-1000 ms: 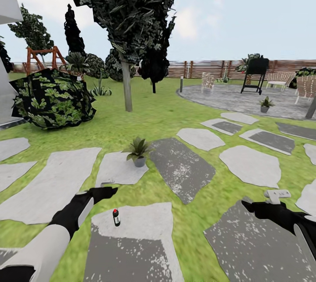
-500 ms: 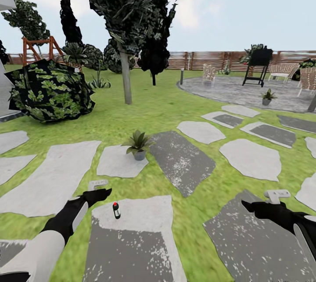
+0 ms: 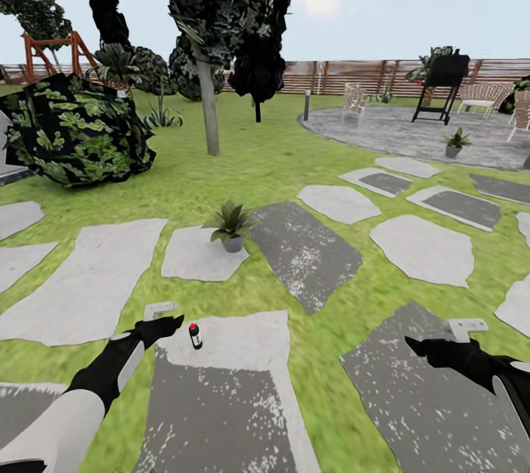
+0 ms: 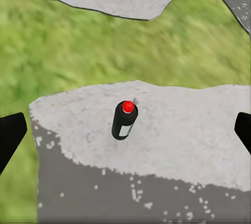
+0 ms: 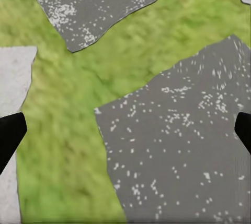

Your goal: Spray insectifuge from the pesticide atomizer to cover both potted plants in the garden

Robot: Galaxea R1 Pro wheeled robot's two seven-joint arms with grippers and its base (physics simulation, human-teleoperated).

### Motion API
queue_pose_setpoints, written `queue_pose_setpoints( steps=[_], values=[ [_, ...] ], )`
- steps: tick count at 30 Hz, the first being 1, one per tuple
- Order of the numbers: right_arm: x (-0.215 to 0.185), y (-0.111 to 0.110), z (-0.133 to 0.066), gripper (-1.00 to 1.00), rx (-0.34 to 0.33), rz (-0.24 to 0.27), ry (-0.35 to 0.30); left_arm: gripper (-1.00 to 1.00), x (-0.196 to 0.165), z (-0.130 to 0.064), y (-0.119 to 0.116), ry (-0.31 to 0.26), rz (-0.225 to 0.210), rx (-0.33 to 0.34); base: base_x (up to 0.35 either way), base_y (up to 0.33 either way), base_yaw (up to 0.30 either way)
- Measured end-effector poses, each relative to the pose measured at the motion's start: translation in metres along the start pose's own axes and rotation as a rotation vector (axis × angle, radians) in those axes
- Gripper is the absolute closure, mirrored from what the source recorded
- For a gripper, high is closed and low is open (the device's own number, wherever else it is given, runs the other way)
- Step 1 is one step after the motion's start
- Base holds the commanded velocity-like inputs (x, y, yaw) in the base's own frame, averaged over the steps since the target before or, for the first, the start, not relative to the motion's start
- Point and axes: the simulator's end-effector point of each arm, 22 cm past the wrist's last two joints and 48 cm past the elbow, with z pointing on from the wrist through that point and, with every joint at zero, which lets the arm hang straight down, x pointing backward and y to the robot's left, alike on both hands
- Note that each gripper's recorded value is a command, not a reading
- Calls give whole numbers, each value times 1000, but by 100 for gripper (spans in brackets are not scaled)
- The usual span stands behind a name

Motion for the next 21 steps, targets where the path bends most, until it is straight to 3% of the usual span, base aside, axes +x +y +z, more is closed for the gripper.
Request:
queue_pose_setpoints(
  steps=[13,21],
  values=[
    [4,0,4,-100,0,1,11,-100,9,2,3,-4,1,-4,0,11,0],
    [4,-1,4,-100,0,5,9,-100,12,2,1,-3,1,-1,0,244,-108]
  ],
)
